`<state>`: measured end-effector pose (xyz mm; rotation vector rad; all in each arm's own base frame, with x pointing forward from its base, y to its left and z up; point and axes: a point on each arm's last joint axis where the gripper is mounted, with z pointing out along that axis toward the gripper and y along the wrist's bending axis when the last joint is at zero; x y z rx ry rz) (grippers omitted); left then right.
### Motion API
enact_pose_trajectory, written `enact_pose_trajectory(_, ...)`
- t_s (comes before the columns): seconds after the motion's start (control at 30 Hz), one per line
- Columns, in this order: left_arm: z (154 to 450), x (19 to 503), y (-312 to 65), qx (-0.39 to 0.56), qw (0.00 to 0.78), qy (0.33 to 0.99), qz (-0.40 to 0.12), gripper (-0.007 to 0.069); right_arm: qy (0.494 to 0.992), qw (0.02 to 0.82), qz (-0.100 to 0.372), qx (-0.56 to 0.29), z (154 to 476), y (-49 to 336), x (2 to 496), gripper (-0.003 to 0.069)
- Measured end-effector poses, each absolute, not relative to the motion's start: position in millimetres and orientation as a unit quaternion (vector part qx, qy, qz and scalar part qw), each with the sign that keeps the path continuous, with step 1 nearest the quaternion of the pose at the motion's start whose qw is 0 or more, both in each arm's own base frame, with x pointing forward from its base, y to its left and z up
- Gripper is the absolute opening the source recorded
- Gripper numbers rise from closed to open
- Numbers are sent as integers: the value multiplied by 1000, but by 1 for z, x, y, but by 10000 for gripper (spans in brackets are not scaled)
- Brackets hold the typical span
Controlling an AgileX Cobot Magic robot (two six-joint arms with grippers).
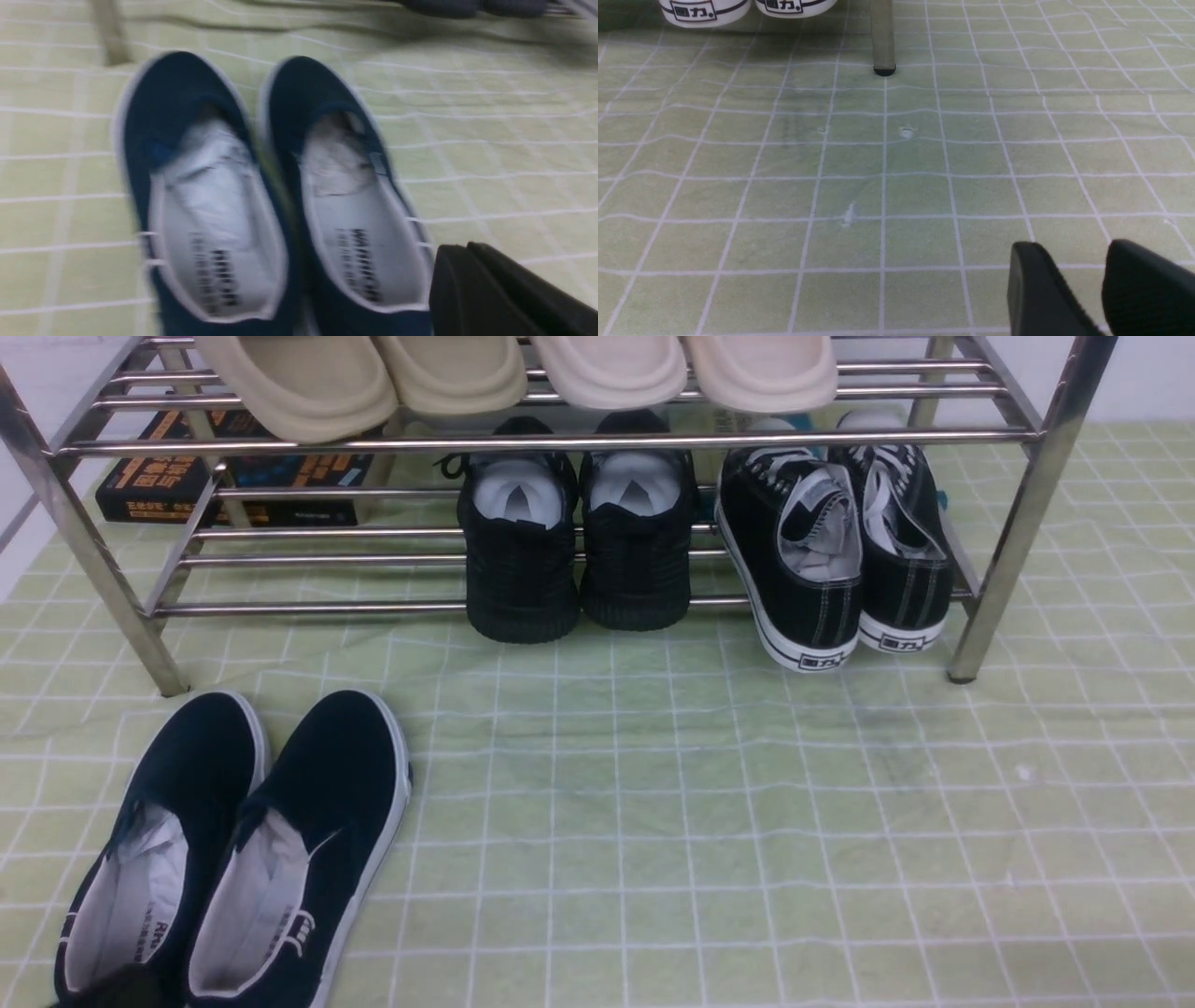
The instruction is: Take the shoes off the shelf with your hand from the green coffee tablecloth.
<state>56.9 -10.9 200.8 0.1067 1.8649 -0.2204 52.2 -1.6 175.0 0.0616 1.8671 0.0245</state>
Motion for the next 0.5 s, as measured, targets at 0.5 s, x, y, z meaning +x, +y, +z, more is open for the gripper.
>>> enact_pose_trajectory(0.5,174,53,3,-44,600,799,-16,33,804,594,11,27,175,-2,52,239)
